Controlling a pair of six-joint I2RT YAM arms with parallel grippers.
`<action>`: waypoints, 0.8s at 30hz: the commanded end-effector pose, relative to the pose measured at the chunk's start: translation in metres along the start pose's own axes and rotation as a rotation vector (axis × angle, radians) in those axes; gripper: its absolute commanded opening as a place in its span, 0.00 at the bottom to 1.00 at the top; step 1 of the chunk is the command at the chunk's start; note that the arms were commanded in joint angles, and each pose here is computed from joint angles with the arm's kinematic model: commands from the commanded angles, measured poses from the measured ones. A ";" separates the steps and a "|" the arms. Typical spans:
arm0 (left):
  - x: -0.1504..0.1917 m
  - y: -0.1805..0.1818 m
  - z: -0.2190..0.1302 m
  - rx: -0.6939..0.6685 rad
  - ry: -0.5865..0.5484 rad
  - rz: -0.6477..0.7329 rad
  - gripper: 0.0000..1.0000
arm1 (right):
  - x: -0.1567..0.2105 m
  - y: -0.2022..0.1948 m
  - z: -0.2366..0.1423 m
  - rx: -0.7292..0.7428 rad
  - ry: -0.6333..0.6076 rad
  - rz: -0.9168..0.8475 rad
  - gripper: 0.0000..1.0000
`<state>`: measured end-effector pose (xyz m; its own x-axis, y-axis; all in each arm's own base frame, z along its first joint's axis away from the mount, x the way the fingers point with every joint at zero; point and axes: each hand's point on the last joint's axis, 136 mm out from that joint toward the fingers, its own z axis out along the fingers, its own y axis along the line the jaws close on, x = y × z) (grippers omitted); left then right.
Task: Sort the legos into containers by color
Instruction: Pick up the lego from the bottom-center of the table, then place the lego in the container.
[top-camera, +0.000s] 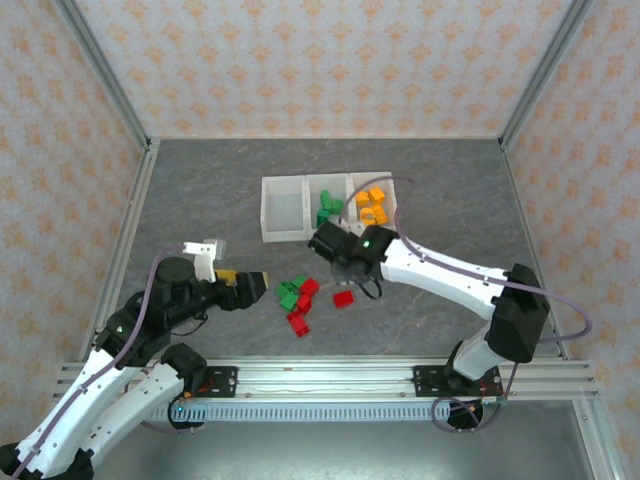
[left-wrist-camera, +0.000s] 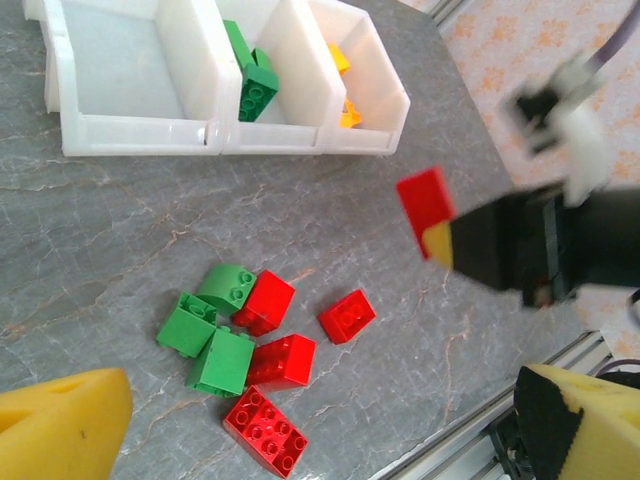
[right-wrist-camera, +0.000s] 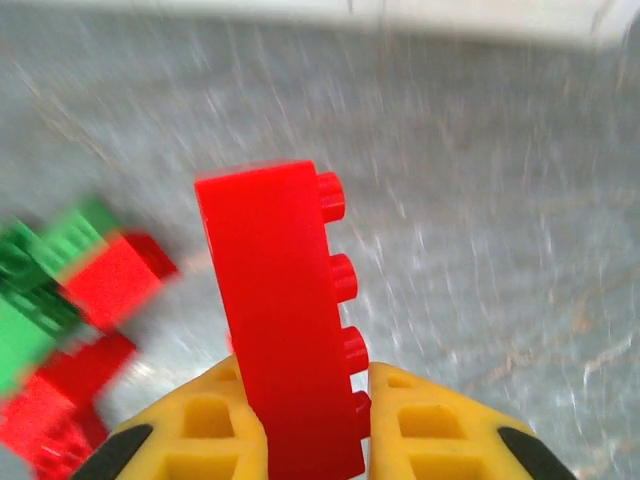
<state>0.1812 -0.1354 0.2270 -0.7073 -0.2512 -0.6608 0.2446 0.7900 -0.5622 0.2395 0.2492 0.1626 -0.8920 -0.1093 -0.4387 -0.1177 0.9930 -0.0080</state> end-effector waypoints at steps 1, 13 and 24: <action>-0.011 0.007 0.000 -0.064 -0.036 0.025 0.99 | -0.061 0.001 -0.010 0.054 -0.136 -0.025 0.11; -0.011 0.024 -0.017 -0.165 -0.059 -0.031 0.99 | -0.185 0.115 0.040 -0.239 -0.244 0.041 0.11; -0.005 0.032 -0.031 -0.179 -0.088 -0.108 0.99 | -0.181 0.143 0.120 -0.263 -0.148 0.046 0.15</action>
<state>0.1769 -0.0978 0.2274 -0.6587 -0.3634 -0.6588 0.0761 0.8389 -0.5389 0.4269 0.4121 0.1307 -0.8339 -0.0539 -0.5493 -0.1997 0.9572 0.2093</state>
